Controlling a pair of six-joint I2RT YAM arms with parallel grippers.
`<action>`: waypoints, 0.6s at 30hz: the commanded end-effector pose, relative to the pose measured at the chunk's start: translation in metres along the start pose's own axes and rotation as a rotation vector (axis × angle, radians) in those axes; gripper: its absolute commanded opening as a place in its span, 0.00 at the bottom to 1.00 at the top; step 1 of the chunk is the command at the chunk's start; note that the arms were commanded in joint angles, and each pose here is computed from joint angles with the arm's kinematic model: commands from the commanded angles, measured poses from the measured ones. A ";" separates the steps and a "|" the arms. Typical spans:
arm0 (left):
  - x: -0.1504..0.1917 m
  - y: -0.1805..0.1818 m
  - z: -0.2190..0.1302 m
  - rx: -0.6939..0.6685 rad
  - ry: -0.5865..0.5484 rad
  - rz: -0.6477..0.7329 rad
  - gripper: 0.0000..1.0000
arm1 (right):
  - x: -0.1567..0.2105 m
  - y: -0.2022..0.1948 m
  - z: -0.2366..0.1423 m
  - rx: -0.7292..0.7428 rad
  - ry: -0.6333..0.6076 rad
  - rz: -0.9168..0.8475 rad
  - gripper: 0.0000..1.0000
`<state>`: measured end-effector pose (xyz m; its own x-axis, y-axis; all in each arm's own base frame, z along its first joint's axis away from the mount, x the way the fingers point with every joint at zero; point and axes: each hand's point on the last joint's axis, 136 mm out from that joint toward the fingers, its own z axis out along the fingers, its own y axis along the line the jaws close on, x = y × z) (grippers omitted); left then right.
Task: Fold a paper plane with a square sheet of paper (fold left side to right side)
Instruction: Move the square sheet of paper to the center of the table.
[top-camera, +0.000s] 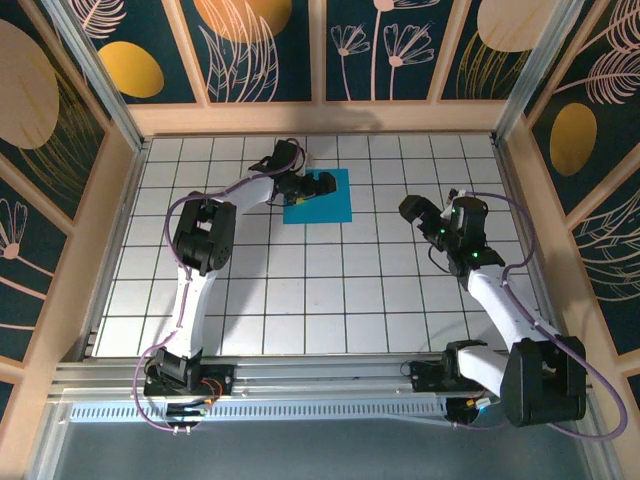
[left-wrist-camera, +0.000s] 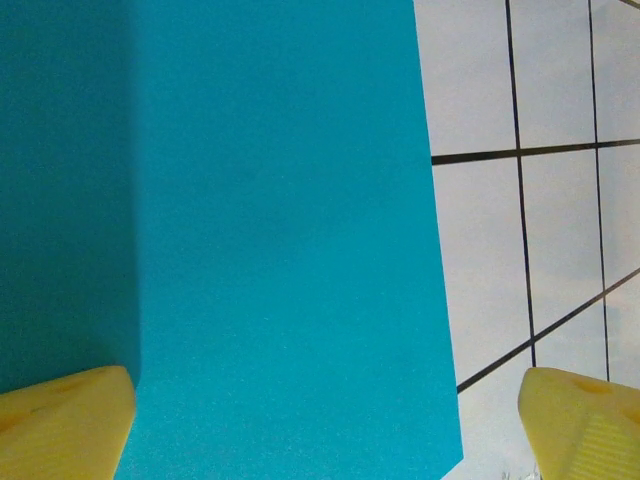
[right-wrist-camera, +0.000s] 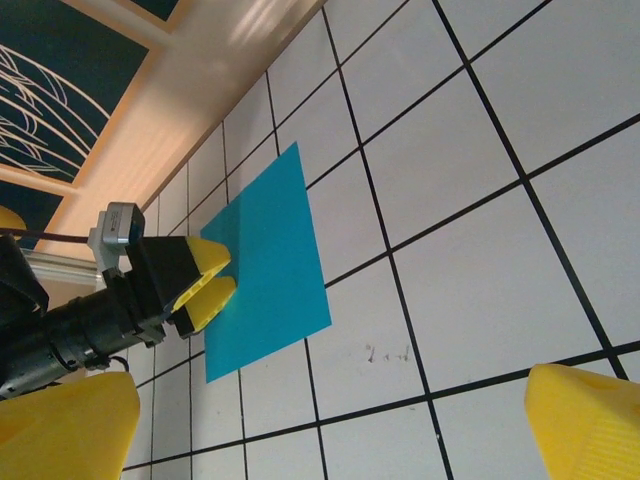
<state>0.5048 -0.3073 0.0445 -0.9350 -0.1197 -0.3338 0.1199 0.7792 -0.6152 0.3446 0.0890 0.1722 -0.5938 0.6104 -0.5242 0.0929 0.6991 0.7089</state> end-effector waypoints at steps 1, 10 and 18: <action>0.055 0.022 0.007 -0.065 0.150 -0.060 0.98 | -0.011 0.009 -0.002 0.003 -0.031 -0.027 0.99; 0.108 0.032 -0.016 -0.065 0.177 -0.147 0.98 | -0.011 0.005 -0.001 0.021 -0.032 -0.024 0.99; 0.169 0.031 -0.038 -0.095 0.206 -0.197 0.98 | -0.008 0.002 0.001 0.026 -0.027 -0.025 0.99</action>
<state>0.3924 -0.2922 0.0433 -0.9549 -0.1387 -0.2627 0.0686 0.7574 -0.6493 0.3470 0.0853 0.1725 -0.5815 0.6163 -0.5311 0.1091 0.7060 0.6998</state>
